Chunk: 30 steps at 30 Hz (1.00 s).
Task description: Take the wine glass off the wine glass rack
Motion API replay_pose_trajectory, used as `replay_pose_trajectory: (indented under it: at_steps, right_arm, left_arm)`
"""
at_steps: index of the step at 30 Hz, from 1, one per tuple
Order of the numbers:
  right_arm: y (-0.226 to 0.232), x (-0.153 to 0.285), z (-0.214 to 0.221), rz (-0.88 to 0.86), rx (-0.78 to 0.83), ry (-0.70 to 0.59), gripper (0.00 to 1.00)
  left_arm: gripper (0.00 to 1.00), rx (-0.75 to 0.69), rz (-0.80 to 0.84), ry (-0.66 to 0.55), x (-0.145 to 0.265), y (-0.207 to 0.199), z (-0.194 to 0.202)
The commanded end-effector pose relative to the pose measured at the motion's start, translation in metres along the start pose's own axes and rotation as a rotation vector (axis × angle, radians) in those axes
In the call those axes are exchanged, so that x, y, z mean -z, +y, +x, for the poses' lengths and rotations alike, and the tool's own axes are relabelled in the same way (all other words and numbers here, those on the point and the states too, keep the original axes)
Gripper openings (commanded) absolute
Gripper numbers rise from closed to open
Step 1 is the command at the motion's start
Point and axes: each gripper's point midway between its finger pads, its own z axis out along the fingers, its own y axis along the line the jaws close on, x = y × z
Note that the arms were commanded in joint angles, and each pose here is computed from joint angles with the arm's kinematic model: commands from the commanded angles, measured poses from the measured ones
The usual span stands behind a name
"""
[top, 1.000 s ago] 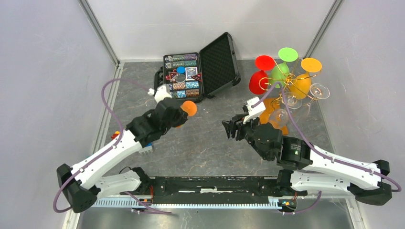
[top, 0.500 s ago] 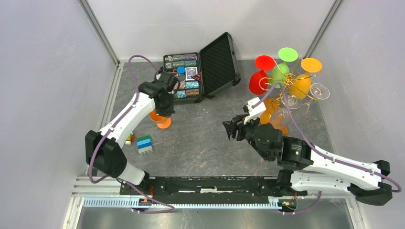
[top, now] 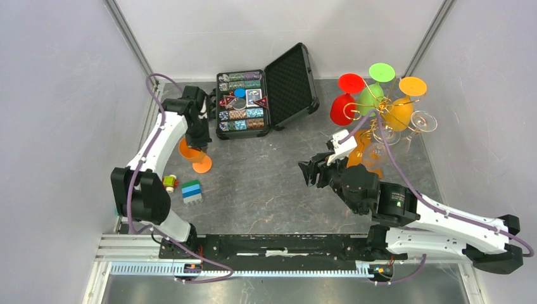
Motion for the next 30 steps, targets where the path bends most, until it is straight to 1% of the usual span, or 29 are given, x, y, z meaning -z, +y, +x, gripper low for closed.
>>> replay_pose_trajectory:
  at_steps: [1, 4, 7, 10, 15, 17, 19, 21, 22, 24, 28, 30]
  right_arm:
    - [-0.005, 0.004, -0.013, 0.02, -0.047, -0.04, 0.63]
    - [-0.006, 0.004, -0.012, 0.021, -0.049, -0.04, 0.64]
    - [-0.006, 0.004, -0.012, 0.024, -0.048, -0.04, 0.64]
    - [-0.007, 0.005, -0.014, 0.028, -0.049, -0.04, 0.64]
    - [-0.008, 0.008, -0.021, 0.03, -0.045, -0.046, 0.64]
    - [-0.009, 0.009, -0.024, 0.033, -0.03, -0.047, 0.65]
    - [-0.01, 0.01, -0.03, 0.035, -0.003, -0.046, 0.67]
    - [-0.01, 0.011, -0.037, 0.039, 0.04, -0.042, 0.69]
    - [-0.011, 0.013, -0.043, 0.041, 0.068, -0.044, 0.72]
    - [-0.011, 0.016, -0.061, 0.043, 0.14, -0.046, 0.78]
    - [-0.011, 0.02, -0.103, 0.069, 0.306, -0.034, 0.91]
    - [-0.013, 0.02, -0.126, 0.101, 0.405, -0.022, 0.95]
  left_arm:
    - [0.02, -0.009, 0.022, -0.024, 0.006, 0.011, -0.02]
    - [0.06, 0.003, 0.02, -0.009, 0.002, 0.016, -0.024]
    - [0.19, 0.016, 0.017, -0.005, -0.001, 0.02, -0.028]
    - [0.29, 0.02, 0.017, -0.027, 0.006, 0.022, -0.038]
    - [0.43, 0.019, 0.014, -0.107, 0.039, 0.023, -0.06]
    - [0.48, 0.018, 0.018, -0.14, 0.054, 0.024, -0.065]
    - [0.5, 0.018, 0.031, -0.177, 0.069, 0.023, -0.07]
    - [0.53, 0.019, 0.063, -0.214, 0.086, 0.019, -0.073]
    - [0.56, 0.02, 0.084, -0.242, 0.097, 0.016, -0.074]
    - [0.62, 0.021, 0.134, -0.294, 0.117, 0.01, -0.076]
    - [0.78, 0.002, 0.295, -0.407, 0.158, -0.013, -0.077]
    - [0.88, -0.026, 0.407, -0.461, 0.177, -0.029, -0.074]
